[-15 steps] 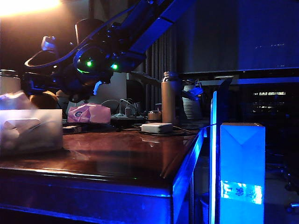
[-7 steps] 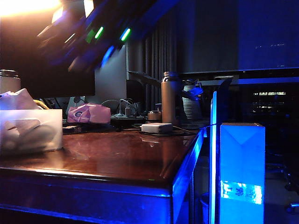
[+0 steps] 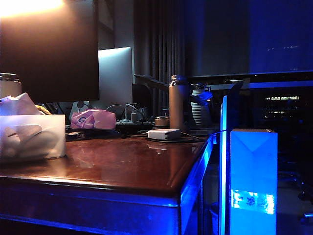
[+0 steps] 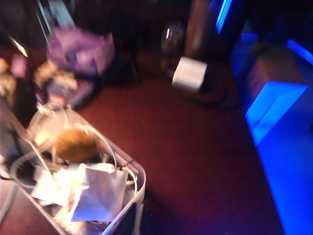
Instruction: Pick up the kiwi and place it into the translucent box.
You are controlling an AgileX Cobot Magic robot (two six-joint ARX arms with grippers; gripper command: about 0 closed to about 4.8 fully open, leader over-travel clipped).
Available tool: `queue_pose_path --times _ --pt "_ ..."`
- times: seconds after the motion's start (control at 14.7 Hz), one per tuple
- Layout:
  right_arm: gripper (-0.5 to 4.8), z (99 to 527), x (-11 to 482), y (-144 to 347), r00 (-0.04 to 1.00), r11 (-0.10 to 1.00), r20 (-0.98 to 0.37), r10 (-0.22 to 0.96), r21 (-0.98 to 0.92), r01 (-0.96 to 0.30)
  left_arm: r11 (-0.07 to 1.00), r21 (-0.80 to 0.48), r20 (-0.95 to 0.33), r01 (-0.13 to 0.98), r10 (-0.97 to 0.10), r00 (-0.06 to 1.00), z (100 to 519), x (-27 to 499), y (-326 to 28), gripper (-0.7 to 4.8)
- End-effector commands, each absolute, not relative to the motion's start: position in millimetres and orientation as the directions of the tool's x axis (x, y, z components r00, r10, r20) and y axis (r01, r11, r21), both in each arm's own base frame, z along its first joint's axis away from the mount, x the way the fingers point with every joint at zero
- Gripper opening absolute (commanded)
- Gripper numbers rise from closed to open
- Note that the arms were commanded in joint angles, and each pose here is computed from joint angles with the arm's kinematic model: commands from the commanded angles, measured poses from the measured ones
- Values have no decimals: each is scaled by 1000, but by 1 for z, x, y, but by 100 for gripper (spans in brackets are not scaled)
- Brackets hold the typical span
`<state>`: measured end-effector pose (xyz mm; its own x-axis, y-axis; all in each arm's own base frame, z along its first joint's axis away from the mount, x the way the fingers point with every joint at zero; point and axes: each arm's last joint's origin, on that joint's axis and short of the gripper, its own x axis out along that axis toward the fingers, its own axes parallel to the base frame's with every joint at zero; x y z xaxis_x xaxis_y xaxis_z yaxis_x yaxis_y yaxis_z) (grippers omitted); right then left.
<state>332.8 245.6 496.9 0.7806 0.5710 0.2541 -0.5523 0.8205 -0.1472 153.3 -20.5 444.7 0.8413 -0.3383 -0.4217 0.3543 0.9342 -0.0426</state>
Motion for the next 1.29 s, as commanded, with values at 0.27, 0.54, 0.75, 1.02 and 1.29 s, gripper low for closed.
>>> queue_pose_path --times 0.27,0.54,0.75,1.02,1.29 --pt "-5 605 174 130 737 835 394 549 -222 -503 929 -30 -241 368 -364 900 454 17 -10 -3" --pt "-6 610 87 65 766 828 315 561 -223 -514 933 -43 -142 358 -361 922 421 -38 -5 -3" --pt "-5 590 85 63 809 817 145 569 -210 -537 933 -55 -180 357 -361 915 363 -13 -7 -3" --pt "-5 516 128 96 791 781 -72 607 -130 -611 932 -107 -151 346 -359 921 292 32 -11 -3" --pt "-6 429 118 89 788 786 3 616 -67 -614 932 -104 -139 346 -358 923 250 64 -14 -3"
